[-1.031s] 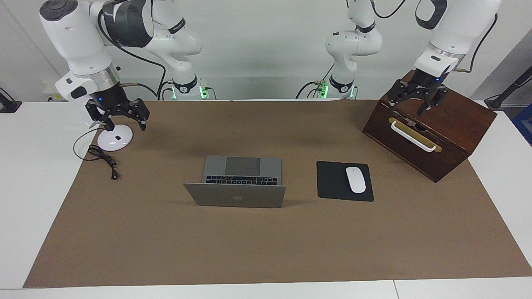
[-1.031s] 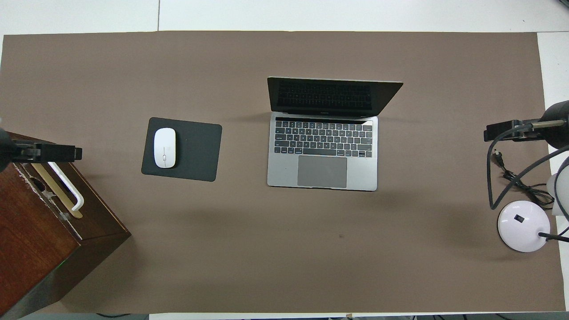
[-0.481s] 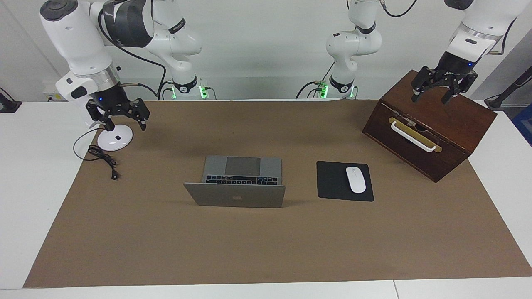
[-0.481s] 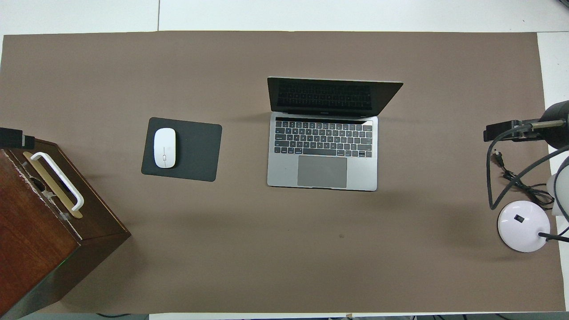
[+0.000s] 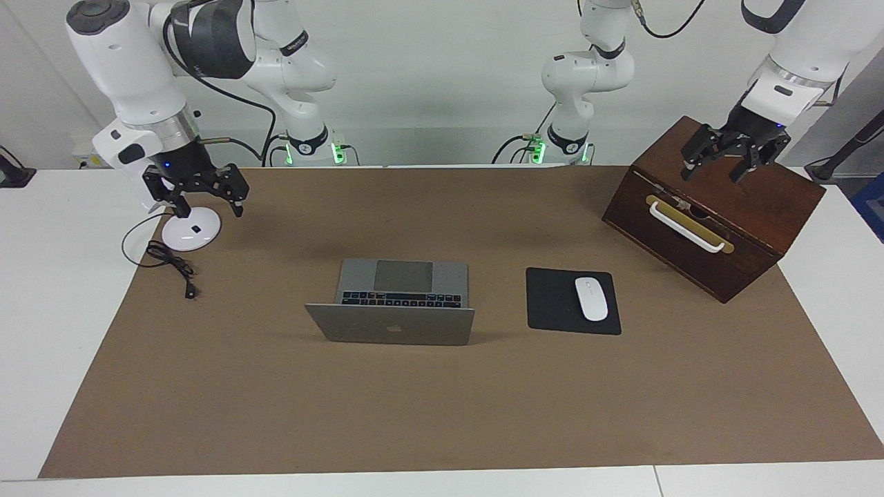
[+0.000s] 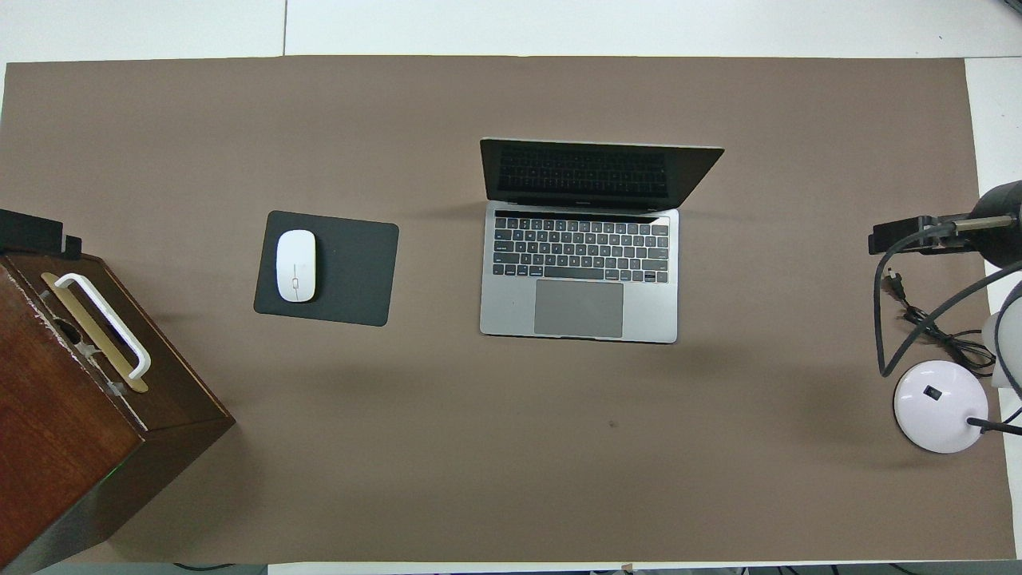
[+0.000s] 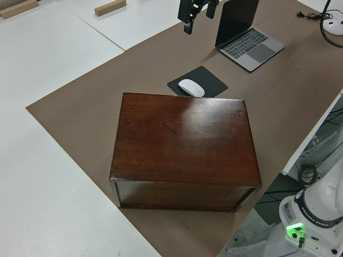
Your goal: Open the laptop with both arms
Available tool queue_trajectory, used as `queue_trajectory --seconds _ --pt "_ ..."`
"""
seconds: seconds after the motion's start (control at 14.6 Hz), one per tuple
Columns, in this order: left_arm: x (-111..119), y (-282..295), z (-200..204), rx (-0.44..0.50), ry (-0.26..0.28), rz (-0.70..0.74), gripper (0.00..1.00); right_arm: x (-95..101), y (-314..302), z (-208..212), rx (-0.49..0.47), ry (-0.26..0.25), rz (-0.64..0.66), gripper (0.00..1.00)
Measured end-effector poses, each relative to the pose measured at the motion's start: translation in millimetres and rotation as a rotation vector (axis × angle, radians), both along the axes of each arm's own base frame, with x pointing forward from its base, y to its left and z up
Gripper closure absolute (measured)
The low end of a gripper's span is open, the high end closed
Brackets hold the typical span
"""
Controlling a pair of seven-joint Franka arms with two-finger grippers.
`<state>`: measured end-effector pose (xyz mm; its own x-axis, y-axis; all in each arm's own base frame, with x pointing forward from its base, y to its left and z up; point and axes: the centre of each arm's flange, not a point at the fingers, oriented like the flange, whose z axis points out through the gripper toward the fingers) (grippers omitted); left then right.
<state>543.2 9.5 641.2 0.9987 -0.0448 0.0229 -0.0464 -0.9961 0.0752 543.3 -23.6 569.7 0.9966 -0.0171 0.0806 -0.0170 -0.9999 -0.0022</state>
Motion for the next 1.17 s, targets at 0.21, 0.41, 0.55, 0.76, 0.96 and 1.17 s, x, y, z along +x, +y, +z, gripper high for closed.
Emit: queue_trajectory --seconds 0.21,0.41,0.55,0.76,0.96,1.17 --pt "2.8 -3.0 -5.6 0.008 0.013 0.03 0.0 0.0 0.0 0.0 0.0 0.0 0.0 0.0" --pt "3.6 -4.9 -16.1 0.008 0.034 0.034 0.0 0.2 0.0 0.2 0.0 -0.002 0.0 0.0" --pt "3.5 -5.3 -18.6 0.008 0.039 0.035 0.0 0.2 0.0 0.2 0.0 -0.002 0.0 0.0" --pt "3.5 -5.3 -19.2 0.009 0.041 0.041 0.0 0.3 0.0 0.2 0.0 -0.003 0.0 0.0" --pt "3.4 -5.4 -20.2 0.009 0.044 0.052 0.0 0.3 0.0 0.2 0.0 -0.003 0.0 0.0" --pt "3.4 -5.6 -20.9 0.01 0.045 0.053 0.0 0.3 0.1 0.0 0.0 -0.002 0.0 0.0"
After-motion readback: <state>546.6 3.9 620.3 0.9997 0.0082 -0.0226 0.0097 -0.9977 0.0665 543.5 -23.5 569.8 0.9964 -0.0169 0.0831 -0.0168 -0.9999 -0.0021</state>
